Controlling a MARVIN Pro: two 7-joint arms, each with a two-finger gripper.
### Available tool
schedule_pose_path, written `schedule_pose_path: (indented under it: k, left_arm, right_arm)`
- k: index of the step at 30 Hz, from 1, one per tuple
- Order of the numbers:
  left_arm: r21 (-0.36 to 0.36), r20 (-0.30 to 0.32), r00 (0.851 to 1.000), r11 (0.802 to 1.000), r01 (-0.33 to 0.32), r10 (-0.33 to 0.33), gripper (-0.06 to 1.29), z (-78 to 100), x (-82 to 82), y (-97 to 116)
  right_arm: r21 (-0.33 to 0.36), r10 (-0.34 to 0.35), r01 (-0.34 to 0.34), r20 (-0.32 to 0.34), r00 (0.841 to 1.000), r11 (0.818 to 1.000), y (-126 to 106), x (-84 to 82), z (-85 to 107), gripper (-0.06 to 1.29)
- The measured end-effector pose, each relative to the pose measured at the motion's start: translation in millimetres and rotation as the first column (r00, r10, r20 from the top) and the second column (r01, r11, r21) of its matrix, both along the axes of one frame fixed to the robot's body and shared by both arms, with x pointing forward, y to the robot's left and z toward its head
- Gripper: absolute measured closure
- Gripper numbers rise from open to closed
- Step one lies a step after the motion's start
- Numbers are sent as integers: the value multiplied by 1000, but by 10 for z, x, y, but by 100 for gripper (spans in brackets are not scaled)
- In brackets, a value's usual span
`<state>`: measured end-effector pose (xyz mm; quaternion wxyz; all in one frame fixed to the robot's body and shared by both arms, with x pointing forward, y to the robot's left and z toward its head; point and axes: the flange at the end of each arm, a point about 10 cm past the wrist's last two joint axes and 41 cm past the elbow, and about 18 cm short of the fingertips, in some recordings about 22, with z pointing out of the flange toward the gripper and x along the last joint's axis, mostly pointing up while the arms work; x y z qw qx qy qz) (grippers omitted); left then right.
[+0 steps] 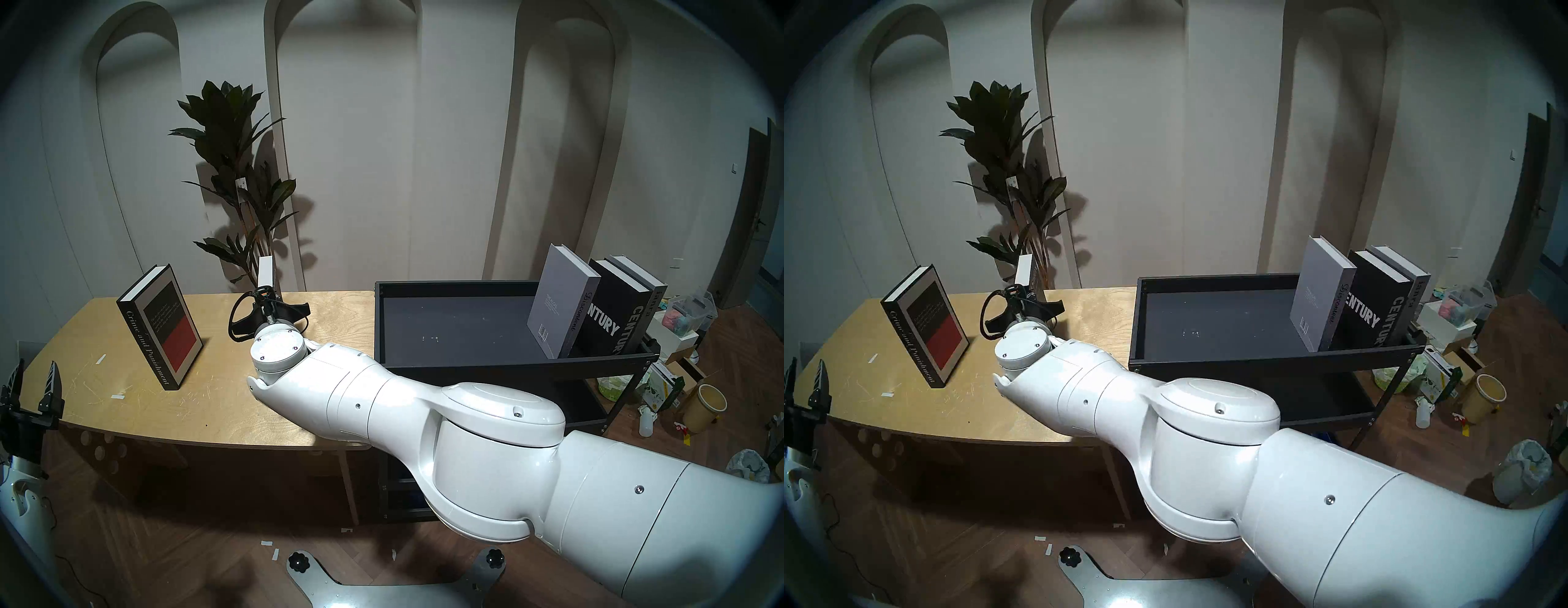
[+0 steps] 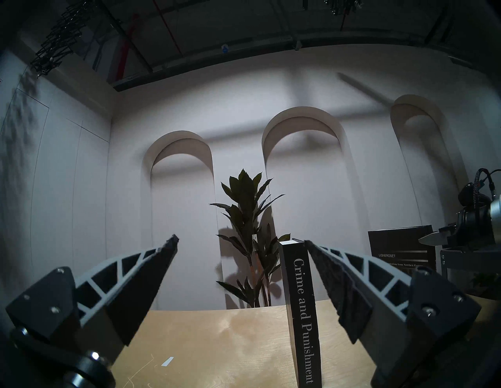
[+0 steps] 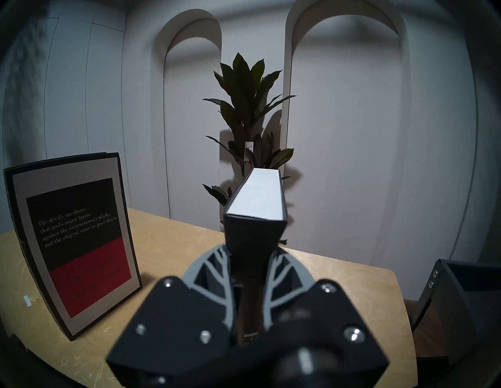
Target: Move the books from the display table onto the shelf, standing them upright with spines facing out and tallest at one end
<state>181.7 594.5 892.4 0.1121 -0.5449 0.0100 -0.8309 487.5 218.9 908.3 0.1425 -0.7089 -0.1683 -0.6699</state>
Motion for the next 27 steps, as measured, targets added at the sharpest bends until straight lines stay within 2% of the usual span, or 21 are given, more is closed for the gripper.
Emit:
schedule_pose_path:
  k: [9,17,22,27]
  left_arm:
    - [28,19,998,998,61,-61,-4,56,48,-111]
    - [58,44,990,990,131,-134,-4,91,31,-285]
    - [80,65,979,979,188,-194,-4,118,-3,-441]
    - [93,84,964,965,246,-253,-4,134,-28,-597]
  right_arm:
    - [5,18,-18,44,999,1000,36,40,194,111]
    - [23,17,-19,96,995,1000,59,73,389,111]
    - [44,-5,-1,145,989,999,41,109,515,111]
    - [92,-47,27,215,976,995,1,156,684,111]
